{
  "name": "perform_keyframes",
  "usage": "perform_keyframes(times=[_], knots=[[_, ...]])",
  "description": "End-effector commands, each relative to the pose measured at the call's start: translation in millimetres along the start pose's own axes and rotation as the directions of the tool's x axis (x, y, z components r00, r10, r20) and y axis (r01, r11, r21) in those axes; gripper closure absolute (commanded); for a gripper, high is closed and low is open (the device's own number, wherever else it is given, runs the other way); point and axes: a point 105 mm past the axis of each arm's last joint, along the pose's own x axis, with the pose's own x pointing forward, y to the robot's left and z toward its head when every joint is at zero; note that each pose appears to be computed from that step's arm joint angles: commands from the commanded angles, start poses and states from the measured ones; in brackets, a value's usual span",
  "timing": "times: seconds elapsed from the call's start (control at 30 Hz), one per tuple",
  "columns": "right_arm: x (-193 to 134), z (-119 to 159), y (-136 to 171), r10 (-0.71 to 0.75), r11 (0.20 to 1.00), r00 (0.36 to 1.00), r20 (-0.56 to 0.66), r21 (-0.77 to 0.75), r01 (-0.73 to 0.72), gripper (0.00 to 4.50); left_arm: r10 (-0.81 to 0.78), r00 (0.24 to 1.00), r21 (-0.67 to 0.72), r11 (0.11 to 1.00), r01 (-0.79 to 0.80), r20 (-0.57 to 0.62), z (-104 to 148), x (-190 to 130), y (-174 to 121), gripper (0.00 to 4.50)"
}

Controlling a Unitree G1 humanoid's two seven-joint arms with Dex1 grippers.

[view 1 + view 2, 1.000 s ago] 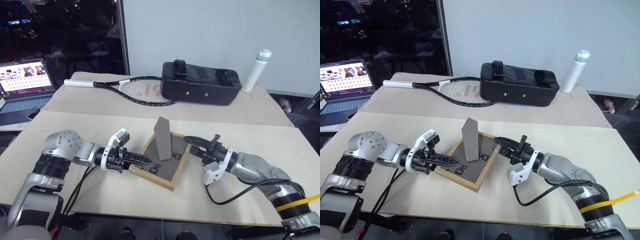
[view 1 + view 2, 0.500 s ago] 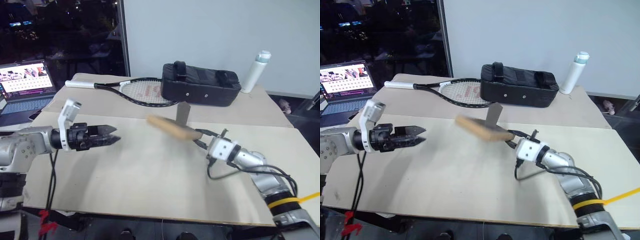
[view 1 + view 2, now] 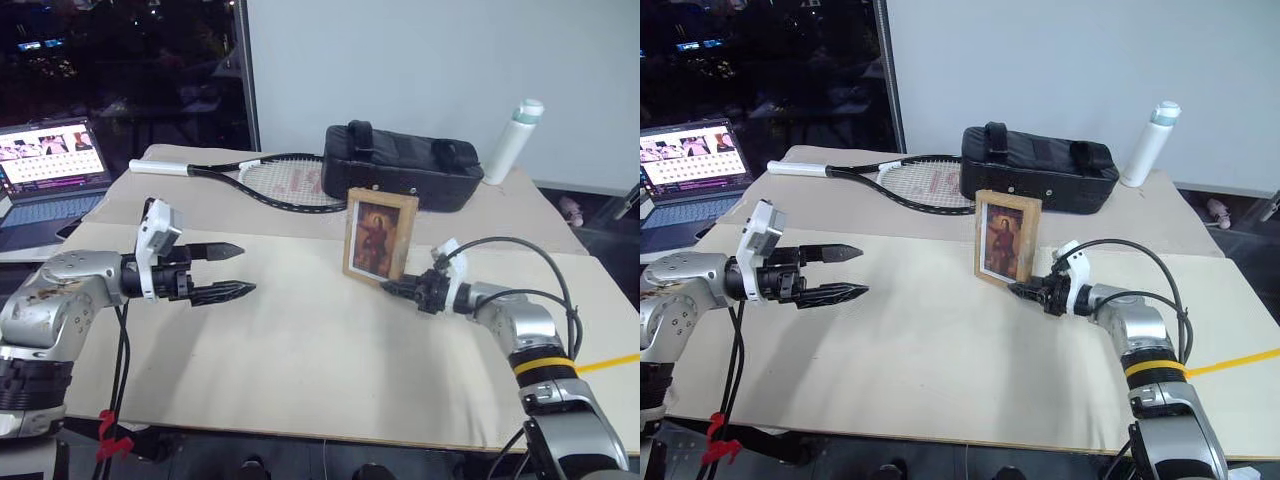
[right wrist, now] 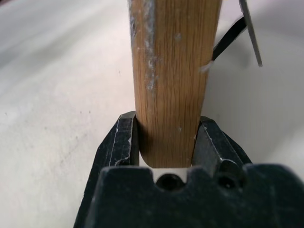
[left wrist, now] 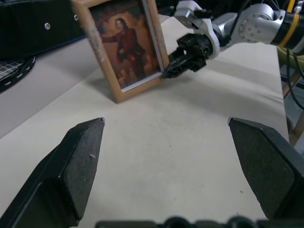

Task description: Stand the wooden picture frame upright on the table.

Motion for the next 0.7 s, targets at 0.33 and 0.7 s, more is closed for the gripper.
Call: perform_keyframes(times=[0.33, 0.7], knots=[[-1.2, -23.3, 8.5, 0.077, 0.973, 0.997, 0.007, 0.217, -0.077, 3.28, -0.002, 1.0, 0.055, 0.998, 0.001, 0.023, 14.9, -0.3, 0.5, 0.0], [-5.3, -44.0, 32.3, 0.15, 0.963, 0.987, -0.06, 0.236, -0.132, 3.28, -0.027, 0.999, 0.045, 0.999, 0.026, 0.018, 13.3, 4.8, 0.4, 0.0]])
